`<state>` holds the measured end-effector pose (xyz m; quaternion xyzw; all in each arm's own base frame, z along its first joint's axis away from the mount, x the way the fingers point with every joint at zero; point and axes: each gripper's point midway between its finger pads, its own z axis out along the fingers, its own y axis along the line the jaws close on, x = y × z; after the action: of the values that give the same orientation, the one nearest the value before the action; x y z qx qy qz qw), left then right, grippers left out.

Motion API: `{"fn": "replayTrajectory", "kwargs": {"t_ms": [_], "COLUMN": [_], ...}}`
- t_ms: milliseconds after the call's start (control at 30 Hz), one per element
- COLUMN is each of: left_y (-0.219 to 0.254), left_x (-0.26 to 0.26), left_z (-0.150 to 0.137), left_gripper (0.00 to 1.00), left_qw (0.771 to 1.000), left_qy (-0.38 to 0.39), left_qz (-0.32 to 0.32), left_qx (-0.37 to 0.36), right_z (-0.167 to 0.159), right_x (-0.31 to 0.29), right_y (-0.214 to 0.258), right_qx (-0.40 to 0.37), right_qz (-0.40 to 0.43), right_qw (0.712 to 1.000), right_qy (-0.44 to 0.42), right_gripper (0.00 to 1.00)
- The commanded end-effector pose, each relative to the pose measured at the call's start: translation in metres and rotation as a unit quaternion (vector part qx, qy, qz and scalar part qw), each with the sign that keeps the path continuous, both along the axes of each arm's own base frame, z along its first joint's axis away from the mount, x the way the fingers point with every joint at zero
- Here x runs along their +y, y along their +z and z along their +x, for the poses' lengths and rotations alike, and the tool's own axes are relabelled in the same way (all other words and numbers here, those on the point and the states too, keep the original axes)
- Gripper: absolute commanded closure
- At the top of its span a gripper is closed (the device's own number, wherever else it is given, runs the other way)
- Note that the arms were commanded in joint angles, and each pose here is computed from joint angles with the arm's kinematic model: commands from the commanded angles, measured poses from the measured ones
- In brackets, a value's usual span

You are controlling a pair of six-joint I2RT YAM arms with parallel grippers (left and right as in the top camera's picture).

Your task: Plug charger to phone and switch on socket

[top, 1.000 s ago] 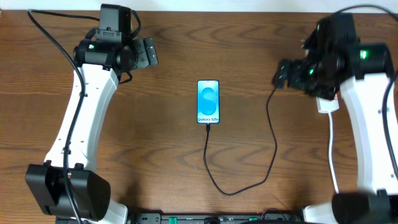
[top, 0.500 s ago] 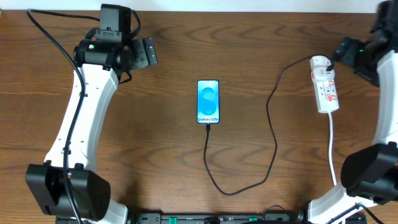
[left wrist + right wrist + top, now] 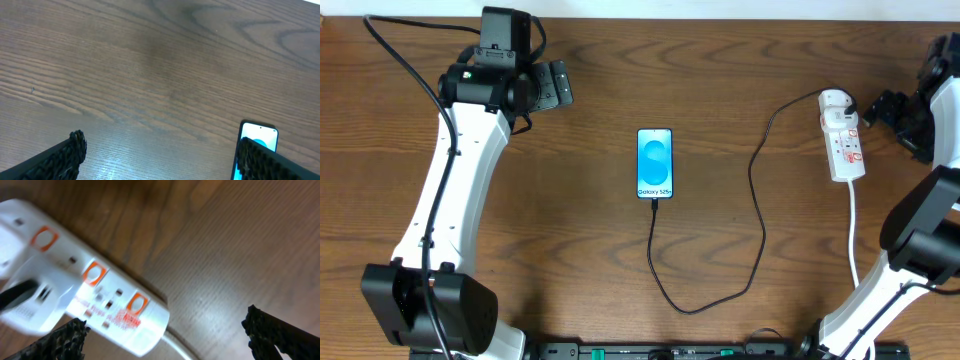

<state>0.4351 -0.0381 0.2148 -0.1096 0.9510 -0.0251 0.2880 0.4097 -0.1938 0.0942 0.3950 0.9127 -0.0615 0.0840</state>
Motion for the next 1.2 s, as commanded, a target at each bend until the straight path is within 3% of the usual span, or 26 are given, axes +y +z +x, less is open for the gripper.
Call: {"fn": "replayTrajectory", "kwargs": {"t_ms": [0, 633, 1167], "left_y": [-0.002, -0.002, -0.002], "left_x": [0.003, 0.003, 0.003], "left_z": [0.001, 0.001, 0.001], "left_gripper": [0.02, 0.02, 0.02], "left_qw": [1.0, 1.0, 1.0], "left_qy": [0.001, 0.001, 0.001], "left_qz": [0.008, 0.008, 0.008], "left_qx": [0.003, 0.003, 0.003], "right_z": [0.005, 0.007, 0.017], "right_x": [-0.004, -0.001, 0.008], "right_y": [-0.016, -0.087, -0.09], "right_qx": [-0.01, 0.034, 0.01], "right_qz": [0.032, 0.071, 0.108], "right_qw": [0.999, 0.997, 0.994], "right_qy": [-0.022, -0.026, -0.023], "right_gripper": [0.01, 0.01, 0.01]}}
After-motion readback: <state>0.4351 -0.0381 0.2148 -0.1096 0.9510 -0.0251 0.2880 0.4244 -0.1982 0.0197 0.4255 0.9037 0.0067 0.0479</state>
